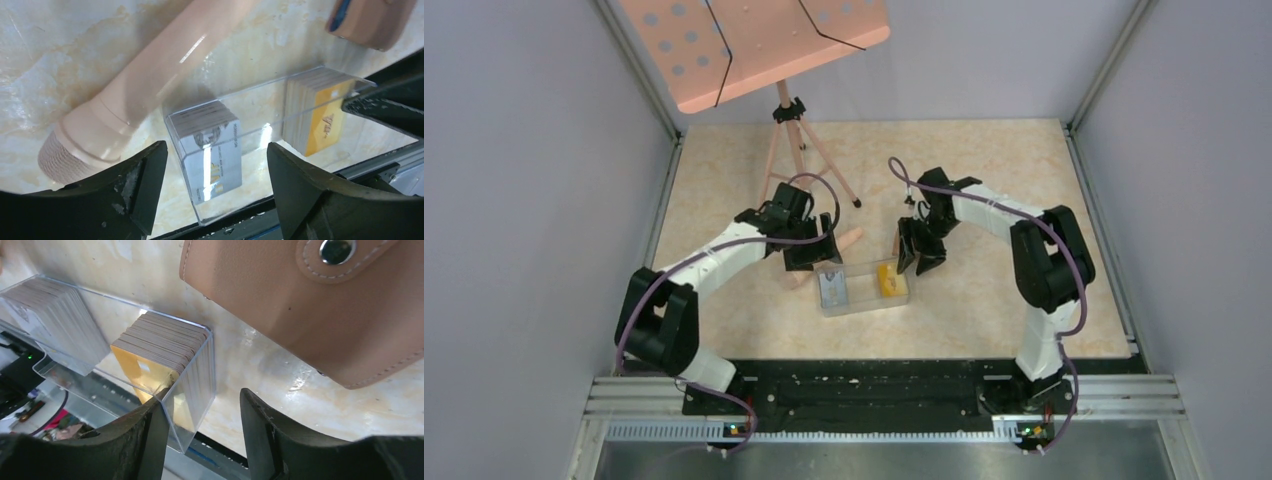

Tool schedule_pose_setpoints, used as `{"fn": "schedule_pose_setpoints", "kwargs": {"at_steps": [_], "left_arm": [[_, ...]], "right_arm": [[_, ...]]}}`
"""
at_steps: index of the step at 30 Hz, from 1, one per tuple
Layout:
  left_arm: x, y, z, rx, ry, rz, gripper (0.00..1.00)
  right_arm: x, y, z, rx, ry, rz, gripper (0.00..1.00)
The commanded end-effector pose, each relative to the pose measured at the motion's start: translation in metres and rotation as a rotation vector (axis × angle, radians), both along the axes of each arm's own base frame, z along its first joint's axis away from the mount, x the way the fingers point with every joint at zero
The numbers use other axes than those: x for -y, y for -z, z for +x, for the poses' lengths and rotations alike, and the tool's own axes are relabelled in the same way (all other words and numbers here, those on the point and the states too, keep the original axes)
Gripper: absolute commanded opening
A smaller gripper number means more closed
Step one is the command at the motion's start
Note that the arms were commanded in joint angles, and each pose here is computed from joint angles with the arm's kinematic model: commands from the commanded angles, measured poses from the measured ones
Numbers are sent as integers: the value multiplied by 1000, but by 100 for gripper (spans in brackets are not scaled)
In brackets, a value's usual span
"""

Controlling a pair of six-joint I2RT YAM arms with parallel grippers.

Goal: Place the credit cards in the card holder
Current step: Move the storage box to the center of the board, then pick up the card holder from the center of the board.

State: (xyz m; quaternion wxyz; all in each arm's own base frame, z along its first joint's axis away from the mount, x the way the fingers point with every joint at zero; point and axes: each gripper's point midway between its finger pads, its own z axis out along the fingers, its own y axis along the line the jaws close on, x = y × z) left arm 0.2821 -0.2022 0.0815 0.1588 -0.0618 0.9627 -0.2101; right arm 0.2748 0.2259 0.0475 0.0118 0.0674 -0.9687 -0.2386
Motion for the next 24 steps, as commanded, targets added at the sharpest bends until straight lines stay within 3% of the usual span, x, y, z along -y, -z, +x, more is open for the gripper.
{"fn": "schedule_pose_setpoints", "kwargs": {"at_steps": [1, 7, 13, 19, 24], "left_arm": [[3, -39, -4, 142, 69, -65, 79], [23, -69, -10, 242, 133, -223, 79], [32, -79, -13, 274, 145, -308, 79], [34, -72, -17, 246, 146, -323, 78], [33, -67, -19, 235, 131, -322, 78]], "right_arm": [[16, -37, 45, 247, 33, -58, 53], [46, -50, 88, 333, 125, -77, 58], [69, -37, 128, 393, 160, -158, 77], [49, -3, 136, 312, 89, -84, 77], [37, 12, 122, 242, 41, -12, 71]]}}
